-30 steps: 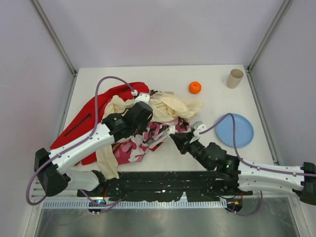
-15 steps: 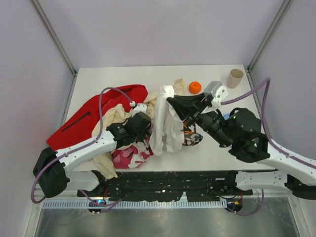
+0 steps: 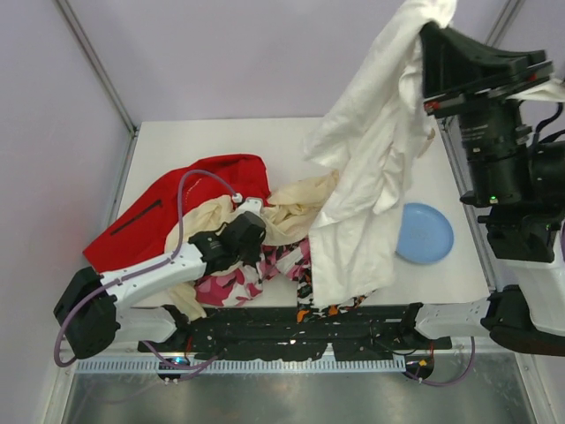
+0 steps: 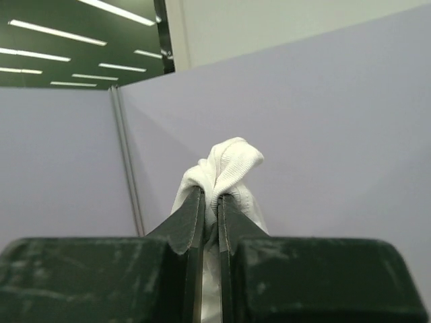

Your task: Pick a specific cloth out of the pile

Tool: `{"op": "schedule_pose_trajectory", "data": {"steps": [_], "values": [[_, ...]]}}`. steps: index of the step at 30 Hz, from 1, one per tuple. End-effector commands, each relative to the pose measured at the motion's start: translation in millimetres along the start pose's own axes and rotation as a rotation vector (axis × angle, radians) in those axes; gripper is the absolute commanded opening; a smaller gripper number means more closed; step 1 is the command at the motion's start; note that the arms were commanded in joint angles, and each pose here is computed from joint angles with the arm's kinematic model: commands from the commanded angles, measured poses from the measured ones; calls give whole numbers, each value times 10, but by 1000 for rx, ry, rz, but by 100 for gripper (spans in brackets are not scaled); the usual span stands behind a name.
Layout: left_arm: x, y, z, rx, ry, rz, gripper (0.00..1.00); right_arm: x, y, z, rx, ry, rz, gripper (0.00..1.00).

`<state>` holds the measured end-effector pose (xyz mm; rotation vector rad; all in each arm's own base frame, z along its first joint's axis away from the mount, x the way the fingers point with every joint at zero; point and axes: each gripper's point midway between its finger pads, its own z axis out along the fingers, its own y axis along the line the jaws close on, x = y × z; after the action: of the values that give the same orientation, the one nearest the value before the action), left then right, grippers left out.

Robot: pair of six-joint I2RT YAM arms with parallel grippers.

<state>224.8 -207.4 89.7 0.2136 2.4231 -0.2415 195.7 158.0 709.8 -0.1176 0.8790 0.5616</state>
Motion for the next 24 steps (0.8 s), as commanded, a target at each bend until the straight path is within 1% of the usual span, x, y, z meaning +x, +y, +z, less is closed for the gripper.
{"op": "schedule_pose_trajectory", "data": {"steps": [1,2,5,6,7,8,9,10,11,14,15,17,18,21,24], "values": [[399,283,-58,-64,117,59,0,-426,-285,148,139,-100,-94,5],[404,301,-76,-63,114,63,0,-453,-381,200,198,-103,-106,5],[384,342,-155,-69,103,60,0,-459,-575,277,291,-105,-184,5],[354,345,-195,-70,100,60,5,-402,-664,321,329,-100,-213,5],[324,328,-240,-60,97,57,14,-376,-693,341,340,-100,-218,5],[261,291,-291,-41,85,55,28,-312,-778,376,366,-94,-243,5],[198,252,-343,-19,71,57,43,-279,-805,398,373,-95,-235,5],[124,193,-410,14,50,54,55,-233,-879,428,382,-92,-268,5],[37,143,-480,45,23,53,69,-197,-909,444,389,-93,-253,5],[-237,1,-744,142,-68,46,96,25,-1097,531,413,-62,-300,5],[-320,-35,-837,173,-100,45,99,152,-1186,581,415,-37,-308,5],[-433,-113,-1009,240,-148,48,100,293,-1307,638,408,-16,-294,5],[-483,-157,-1108,281,-175,50,100,364,-1353,660,410,-12,-262,5],[-517,-264,-1297,379,-202,61,100,624,-1519,689,405,26,-260,5],[-521,-254,-1404,406,-224,65,100,804,-1652,652,429,57,-269,5]]}}
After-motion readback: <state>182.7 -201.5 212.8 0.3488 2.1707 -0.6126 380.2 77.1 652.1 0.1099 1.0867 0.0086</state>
